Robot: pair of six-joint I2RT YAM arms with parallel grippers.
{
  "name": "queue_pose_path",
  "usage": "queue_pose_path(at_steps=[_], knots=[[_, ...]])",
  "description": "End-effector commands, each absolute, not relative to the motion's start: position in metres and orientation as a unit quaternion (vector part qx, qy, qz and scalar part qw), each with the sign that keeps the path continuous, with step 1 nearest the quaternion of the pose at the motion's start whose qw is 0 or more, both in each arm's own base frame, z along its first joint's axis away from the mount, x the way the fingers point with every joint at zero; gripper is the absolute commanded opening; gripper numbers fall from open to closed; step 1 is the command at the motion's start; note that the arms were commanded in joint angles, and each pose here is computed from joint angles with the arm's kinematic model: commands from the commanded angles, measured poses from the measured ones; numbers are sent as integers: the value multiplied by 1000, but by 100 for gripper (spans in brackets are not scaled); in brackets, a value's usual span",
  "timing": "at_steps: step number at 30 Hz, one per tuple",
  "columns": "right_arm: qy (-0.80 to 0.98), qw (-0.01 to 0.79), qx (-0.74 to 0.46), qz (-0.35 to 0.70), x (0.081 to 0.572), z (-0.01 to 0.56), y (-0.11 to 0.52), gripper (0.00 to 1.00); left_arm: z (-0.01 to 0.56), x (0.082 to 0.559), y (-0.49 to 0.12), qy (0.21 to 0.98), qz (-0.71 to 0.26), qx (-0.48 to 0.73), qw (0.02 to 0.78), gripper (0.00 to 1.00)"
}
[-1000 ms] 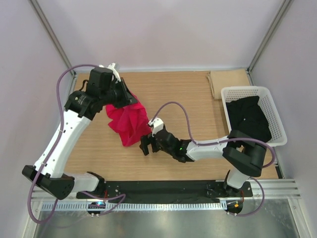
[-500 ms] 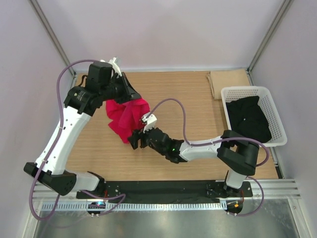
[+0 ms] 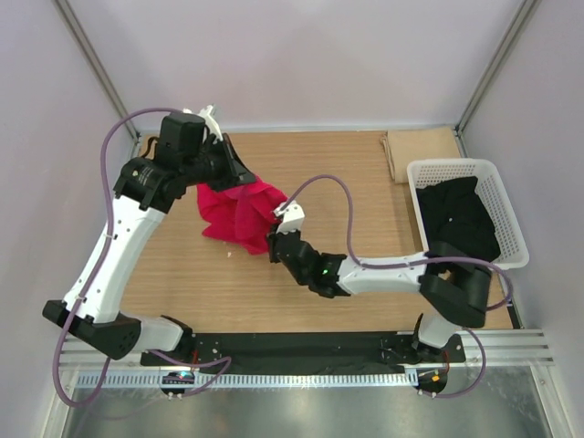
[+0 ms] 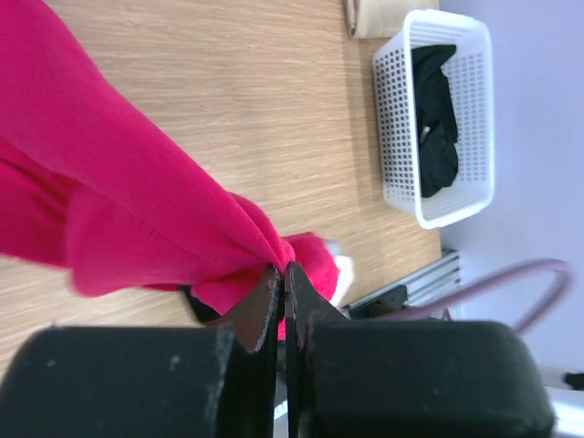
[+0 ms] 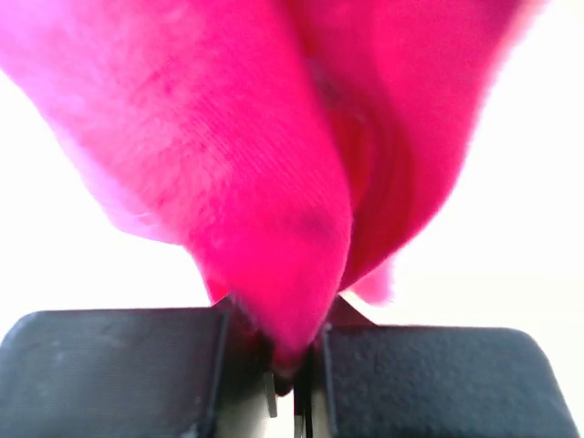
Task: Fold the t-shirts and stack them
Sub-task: Flatten the tshirt out
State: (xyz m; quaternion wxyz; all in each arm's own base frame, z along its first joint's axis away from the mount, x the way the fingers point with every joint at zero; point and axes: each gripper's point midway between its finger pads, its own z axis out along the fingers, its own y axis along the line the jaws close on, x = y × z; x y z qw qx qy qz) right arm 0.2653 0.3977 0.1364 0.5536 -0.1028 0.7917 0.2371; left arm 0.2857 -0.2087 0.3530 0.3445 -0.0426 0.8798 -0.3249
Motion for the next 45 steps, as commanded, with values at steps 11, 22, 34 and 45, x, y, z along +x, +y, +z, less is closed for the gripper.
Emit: queue_pose_path(at_steps=[11, 22, 34, 45], knots=[[736, 669, -49, 94, 265, 373, 231, 1, 459, 248, -174, 807, -343, -13, 480, 0], [633, 771, 69, 2, 245, 540, 104, 1, 517, 191, -243, 718, -574, 94, 381, 0], [575, 817, 33, 28, 332, 577, 161, 1, 411, 219, -220, 818, -430, 17, 382, 0], [704, 676, -35, 214, 515, 365, 403, 25, 223, 245, -27, 878, -4, -291, 381, 2]])
